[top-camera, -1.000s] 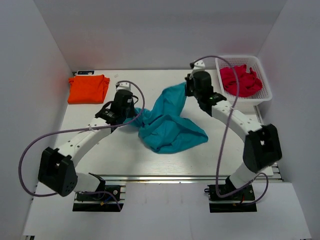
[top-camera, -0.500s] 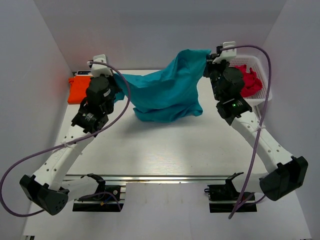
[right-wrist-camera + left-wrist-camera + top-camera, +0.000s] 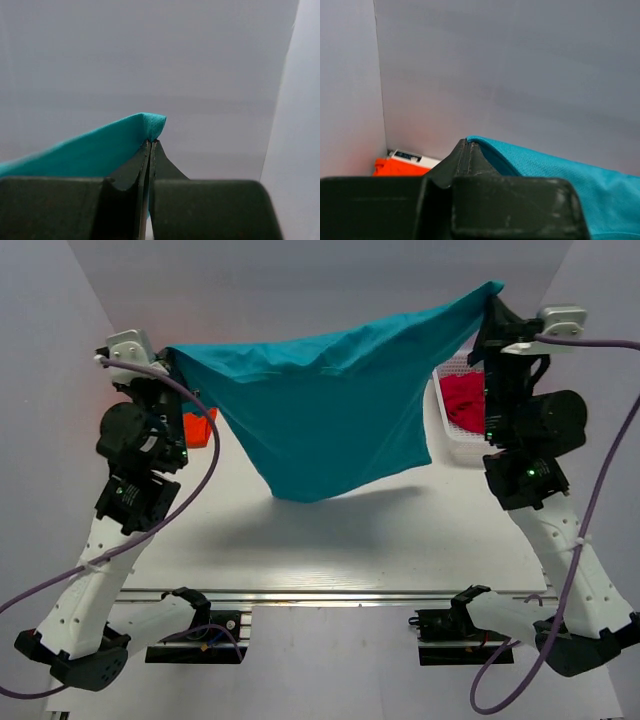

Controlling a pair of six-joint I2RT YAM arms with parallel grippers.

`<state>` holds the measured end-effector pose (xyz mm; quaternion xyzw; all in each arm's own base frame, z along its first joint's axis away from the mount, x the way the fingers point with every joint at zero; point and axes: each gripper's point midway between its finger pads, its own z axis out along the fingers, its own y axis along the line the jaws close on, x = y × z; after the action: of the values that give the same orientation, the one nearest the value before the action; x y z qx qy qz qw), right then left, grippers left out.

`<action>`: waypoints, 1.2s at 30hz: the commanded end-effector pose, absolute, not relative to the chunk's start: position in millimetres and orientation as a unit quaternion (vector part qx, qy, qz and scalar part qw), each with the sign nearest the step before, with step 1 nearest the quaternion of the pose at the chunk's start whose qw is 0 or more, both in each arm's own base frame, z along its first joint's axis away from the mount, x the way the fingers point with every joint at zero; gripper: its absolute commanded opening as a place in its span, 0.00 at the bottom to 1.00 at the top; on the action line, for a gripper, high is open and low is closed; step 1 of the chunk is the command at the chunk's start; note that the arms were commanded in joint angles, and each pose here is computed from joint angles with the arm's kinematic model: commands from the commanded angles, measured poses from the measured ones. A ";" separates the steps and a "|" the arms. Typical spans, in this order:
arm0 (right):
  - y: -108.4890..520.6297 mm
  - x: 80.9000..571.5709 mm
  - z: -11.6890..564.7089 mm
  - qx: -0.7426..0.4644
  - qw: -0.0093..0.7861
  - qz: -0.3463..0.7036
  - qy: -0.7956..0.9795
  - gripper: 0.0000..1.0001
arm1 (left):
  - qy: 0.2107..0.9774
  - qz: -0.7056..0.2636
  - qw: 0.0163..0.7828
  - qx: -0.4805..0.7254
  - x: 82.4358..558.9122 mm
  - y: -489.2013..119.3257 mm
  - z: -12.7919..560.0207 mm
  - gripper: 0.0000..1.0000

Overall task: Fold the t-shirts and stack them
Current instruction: Flatten out the tshirt

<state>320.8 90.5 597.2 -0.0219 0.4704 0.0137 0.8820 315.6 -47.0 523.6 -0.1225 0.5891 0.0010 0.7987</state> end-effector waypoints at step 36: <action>62.1 233.2 577.6 -0.016 0.902 0.083 0.423 0.00 | 0.513 -0.110 0.849 -0.053 236.0 -47.1 561.1 0.00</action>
<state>234.5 80.5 585.6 -0.0786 0.4322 0.0808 0.8947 219.6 -55.3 592.6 -0.0078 0.4900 -0.1239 0.8628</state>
